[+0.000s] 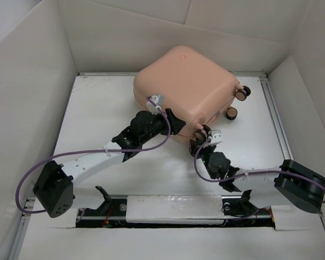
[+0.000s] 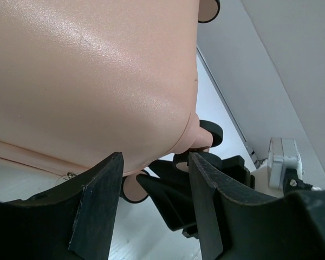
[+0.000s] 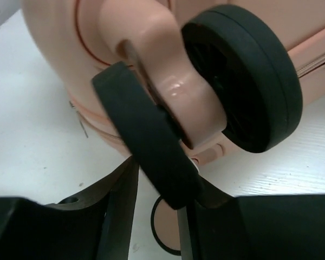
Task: Pack the luggage
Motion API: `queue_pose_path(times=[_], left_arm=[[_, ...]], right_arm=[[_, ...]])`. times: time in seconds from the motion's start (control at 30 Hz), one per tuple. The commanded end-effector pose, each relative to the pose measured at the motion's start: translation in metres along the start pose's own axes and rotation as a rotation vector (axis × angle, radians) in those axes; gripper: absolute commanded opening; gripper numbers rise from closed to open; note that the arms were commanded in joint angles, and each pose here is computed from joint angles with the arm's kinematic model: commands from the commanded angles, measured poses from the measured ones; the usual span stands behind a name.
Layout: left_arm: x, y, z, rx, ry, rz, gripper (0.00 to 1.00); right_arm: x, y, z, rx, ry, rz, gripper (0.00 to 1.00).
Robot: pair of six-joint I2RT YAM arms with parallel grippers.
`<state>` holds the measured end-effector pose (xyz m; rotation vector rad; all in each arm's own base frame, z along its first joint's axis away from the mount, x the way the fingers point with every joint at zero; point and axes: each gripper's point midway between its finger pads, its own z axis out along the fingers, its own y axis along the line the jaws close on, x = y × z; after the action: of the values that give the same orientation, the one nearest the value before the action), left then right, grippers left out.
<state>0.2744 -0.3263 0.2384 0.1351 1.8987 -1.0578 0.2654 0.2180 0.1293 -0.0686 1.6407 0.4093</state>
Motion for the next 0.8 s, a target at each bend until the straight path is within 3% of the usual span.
queue_pose_path(times=[0.0, 0.2, 0.57, 0.77], left_arm=[[-0.009, -0.012, 0.000, 0.063, -0.035, 0.022, 0.47], [-0.007, -0.010, -0.003, 0.066, -0.040, 0.022, 0.47], [-0.003, -0.011, 0.001, 0.081, -0.029, 0.023, 0.47], [-0.003, -0.011, 0.001, 0.081, -0.029, 0.023, 0.47]], right_arm=[[-0.037, 0.005, 0.012, 0.025, -0.112, 0.077, 0.38], [-0.028, -0.008, -0.012, -0.015, -0.129, 0.169, 0.47], [-0.023, 0.004, 0.001, -0.072, -0.086, 0.082, 0.49], [-0.036, 0.001, 0.012, -0.089, -0.154, 0.100, 0.45]])
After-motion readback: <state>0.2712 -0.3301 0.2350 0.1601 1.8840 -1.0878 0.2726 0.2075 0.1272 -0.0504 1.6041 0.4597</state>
